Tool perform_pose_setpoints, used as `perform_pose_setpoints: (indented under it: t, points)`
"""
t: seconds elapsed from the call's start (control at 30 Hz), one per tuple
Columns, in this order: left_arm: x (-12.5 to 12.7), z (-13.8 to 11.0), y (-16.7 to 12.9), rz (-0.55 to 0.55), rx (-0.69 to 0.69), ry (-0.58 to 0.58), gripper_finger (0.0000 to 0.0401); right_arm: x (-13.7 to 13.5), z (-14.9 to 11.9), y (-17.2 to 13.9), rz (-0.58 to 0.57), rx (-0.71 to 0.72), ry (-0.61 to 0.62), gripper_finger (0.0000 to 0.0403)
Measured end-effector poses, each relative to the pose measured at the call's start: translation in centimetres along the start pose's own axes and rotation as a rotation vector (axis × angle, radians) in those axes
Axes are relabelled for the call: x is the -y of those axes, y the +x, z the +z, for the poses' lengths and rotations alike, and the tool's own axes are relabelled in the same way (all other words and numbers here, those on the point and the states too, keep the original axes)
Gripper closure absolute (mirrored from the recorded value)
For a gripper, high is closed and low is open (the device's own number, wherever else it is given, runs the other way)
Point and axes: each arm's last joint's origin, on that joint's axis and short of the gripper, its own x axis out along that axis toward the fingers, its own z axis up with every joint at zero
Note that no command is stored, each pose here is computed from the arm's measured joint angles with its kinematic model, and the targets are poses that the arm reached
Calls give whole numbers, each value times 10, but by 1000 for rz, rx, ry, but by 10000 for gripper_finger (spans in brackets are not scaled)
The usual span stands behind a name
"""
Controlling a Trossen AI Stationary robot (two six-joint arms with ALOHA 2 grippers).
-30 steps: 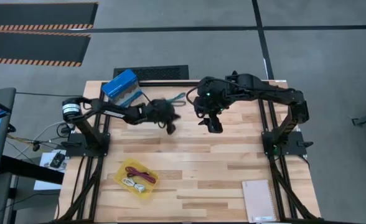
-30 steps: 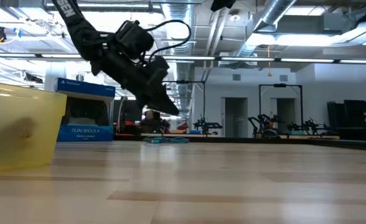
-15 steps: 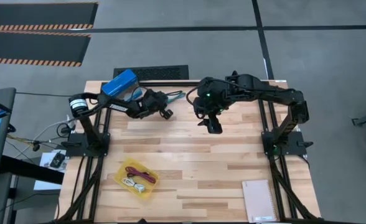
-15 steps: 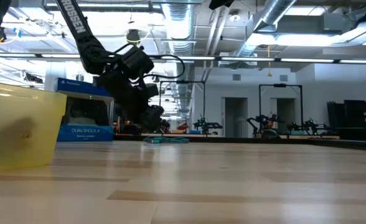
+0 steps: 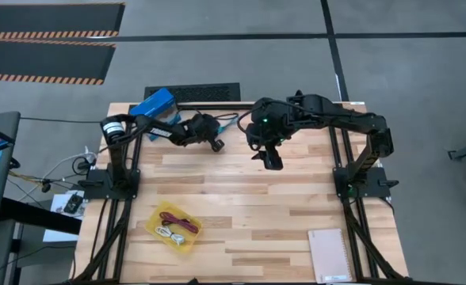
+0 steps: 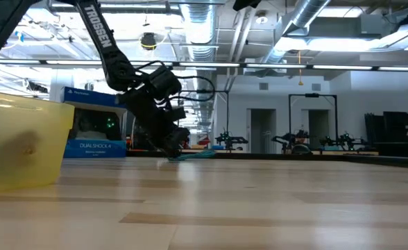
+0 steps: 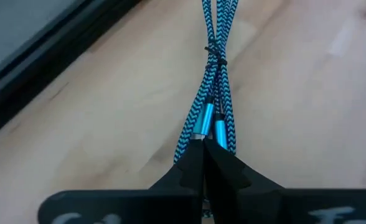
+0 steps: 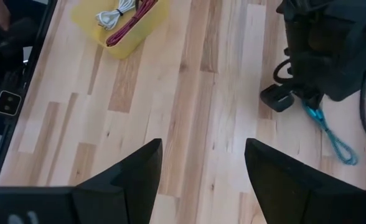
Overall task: Pick and place USB-C Cables
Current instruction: Put the blue charger cable into the yellow bin
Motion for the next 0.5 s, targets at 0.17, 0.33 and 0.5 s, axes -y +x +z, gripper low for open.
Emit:
perform_pose_setpoints:
  t: [0.17,0.33,0.5]
  points:
    - [25,-3,-5,-155,-8,75,401,-2,0,0,4,0,-3,149]
    - [60,-11,-15,-345,-43,141,401,-2,-1,1,5,-9,22,149]
    - [98,-22,-29,-493,-81,180,401,-1,-7,12,13,-59,76,149]
